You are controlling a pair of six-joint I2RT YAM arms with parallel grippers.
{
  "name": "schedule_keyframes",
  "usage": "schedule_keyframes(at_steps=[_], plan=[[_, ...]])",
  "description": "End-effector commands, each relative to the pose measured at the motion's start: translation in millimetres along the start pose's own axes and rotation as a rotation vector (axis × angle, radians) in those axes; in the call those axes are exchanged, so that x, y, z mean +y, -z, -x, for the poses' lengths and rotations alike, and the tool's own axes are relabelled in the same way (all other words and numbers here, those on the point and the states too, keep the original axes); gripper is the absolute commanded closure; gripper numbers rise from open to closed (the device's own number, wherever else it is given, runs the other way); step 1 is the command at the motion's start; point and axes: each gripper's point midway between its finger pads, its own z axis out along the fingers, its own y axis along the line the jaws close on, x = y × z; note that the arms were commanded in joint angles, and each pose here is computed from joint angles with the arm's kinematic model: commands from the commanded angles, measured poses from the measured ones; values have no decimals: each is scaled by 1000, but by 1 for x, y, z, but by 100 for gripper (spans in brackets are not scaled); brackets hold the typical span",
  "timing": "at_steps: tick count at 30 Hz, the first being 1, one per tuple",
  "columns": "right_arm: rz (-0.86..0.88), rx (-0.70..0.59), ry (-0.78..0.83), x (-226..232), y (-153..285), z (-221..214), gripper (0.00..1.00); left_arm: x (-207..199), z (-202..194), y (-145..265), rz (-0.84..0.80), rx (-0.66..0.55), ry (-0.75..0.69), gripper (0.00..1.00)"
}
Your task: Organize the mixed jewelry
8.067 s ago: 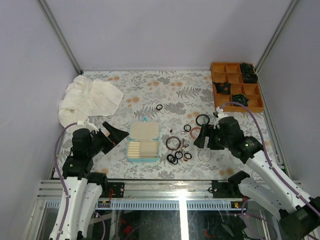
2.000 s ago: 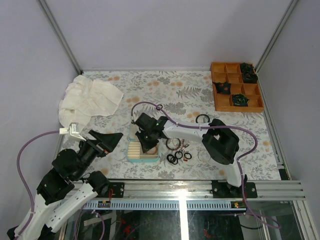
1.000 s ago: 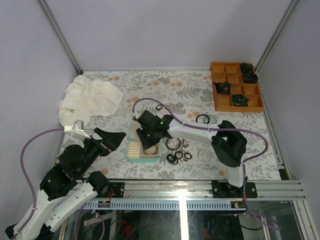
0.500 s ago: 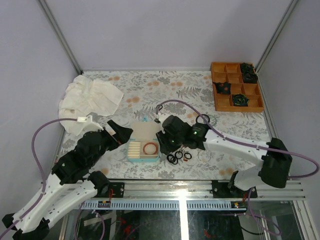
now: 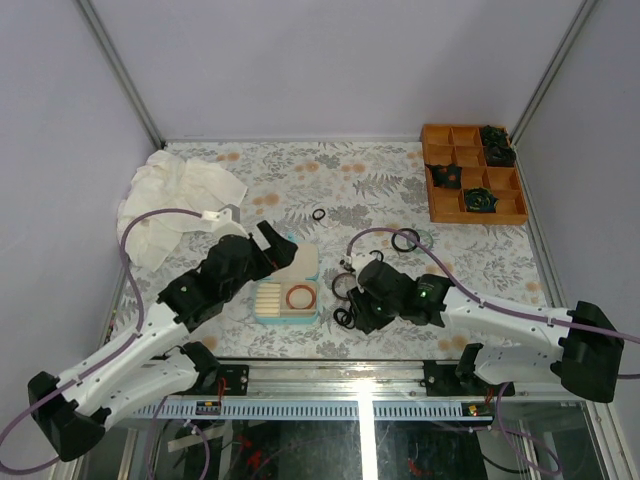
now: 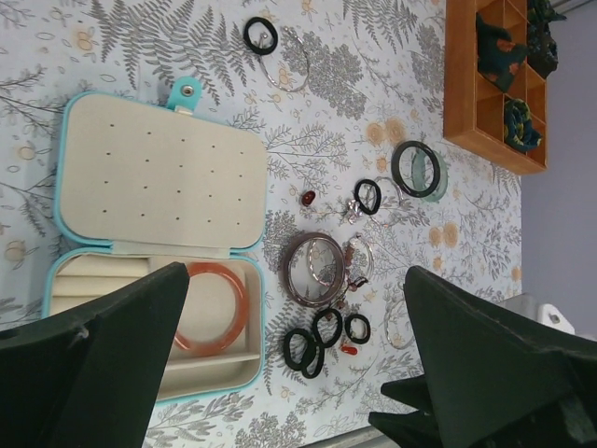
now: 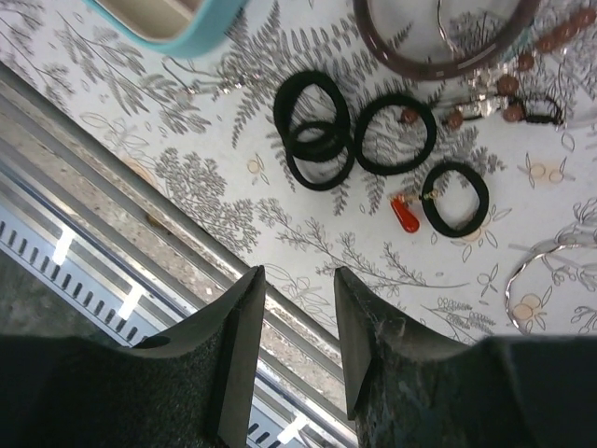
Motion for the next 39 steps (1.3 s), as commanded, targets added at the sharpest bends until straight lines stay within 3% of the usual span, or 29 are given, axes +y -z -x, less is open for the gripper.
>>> schedule_keyframes(at_steps=[1, 11, 26, 39], plan=[[15, -50, -30, 1, 0, 2, 58, -24, 3, -14, -100, -33, 38, 0], [38, -89, -77, 2, -9, 0, 60, -19, 5, -7, -85, -16, -3, 0], [63, -36, -48, 18, -32, 15, 68, 13, 2, 18, -43, -3, 53, 0], [33, 15, -24, 22, -54, 20, 67, 34, 5, 28, 2, -57, 68, 0]])
